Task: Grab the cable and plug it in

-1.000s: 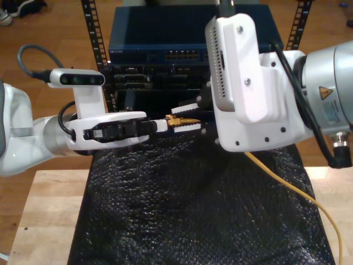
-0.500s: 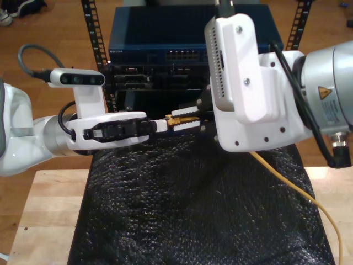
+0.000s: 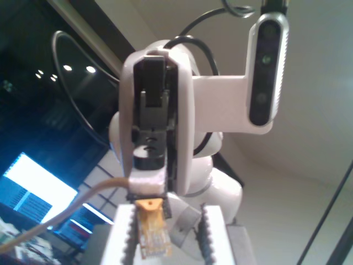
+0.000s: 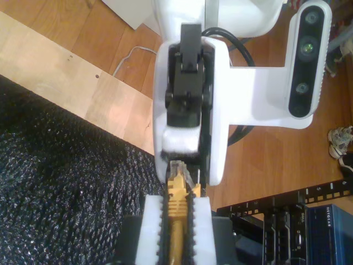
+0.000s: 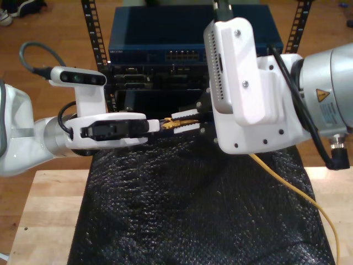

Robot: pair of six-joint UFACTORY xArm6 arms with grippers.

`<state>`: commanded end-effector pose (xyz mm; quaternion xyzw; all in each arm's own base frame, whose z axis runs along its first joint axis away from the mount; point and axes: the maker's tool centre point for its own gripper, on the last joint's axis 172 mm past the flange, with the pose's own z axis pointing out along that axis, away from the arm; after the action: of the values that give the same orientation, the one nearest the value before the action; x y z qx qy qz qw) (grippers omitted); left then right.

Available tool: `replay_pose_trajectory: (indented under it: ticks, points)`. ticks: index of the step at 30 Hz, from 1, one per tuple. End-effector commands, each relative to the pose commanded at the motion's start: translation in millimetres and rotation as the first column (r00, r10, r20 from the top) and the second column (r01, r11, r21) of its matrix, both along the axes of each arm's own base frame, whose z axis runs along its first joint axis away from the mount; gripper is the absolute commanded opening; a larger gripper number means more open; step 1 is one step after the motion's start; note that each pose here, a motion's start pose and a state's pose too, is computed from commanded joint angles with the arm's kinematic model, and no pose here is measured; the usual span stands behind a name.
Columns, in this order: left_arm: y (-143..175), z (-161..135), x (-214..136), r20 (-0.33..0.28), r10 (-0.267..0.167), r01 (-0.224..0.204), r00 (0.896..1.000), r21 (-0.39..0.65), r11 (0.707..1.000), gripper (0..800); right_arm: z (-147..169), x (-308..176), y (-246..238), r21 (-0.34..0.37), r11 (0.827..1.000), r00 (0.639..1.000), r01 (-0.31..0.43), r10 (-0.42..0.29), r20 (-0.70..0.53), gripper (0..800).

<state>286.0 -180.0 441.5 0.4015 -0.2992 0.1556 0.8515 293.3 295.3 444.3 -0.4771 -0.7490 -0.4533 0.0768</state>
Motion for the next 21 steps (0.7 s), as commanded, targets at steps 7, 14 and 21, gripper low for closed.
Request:
replay_pose_trajectory:
  ticks: [7, 14, 21]
  points:
    - [0, 0, 1, 0.0, 0.003, -0.003, 1.0, 0.003, 1.0, 526, 3, 1, -1, 0.003, 1.0, 1.0, 0.004, -0.004, 0.003, 2]
    - [0, -1, 3, 0.002, 0.011, -0.011, 1.0, 0.013, 1.0, 672, 3, 8, 0, 0.003, 1.0, 1.0, 0.016, -0.016, -0.009, 2]
    - [0, -5, 10, 0.011, 0.047, -0.047, 0.999, 0.035, 0.998, 793, -3, 32, -7, 0.027, 0.997, 0.994, 0.078, -0.076, -0.073, 1]
